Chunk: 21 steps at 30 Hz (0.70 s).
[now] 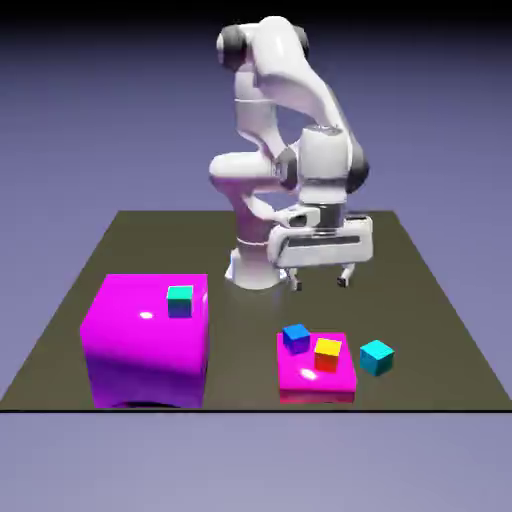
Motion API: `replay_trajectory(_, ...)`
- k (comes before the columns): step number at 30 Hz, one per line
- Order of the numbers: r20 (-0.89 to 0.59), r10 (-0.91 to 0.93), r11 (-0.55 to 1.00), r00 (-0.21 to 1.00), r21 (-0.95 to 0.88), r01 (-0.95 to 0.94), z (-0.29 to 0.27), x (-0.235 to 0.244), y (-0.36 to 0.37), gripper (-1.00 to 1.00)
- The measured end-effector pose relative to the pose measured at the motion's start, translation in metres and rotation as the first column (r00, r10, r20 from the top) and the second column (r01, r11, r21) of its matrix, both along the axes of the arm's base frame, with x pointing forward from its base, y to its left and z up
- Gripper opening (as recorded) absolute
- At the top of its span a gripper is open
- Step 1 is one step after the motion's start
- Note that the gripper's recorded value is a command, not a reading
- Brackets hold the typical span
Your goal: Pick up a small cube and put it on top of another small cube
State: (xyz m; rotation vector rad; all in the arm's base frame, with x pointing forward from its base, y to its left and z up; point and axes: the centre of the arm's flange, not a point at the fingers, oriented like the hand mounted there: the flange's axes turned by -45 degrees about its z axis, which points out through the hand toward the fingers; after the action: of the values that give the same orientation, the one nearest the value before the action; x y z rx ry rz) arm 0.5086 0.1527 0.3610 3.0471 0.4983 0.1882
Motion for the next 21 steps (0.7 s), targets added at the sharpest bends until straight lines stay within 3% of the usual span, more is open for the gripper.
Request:
replay_trajectory(10, -0.377, 0.083, 0.984, 0.922, -0.113, -0.135, -0.088, 0.022, 0.09, 0.0)
replay_trajectory(21, -0.713, 0.075, 0.931, 0.697, -0.2, -0.305, -0.189, 0.004, 0.174, 0.0)
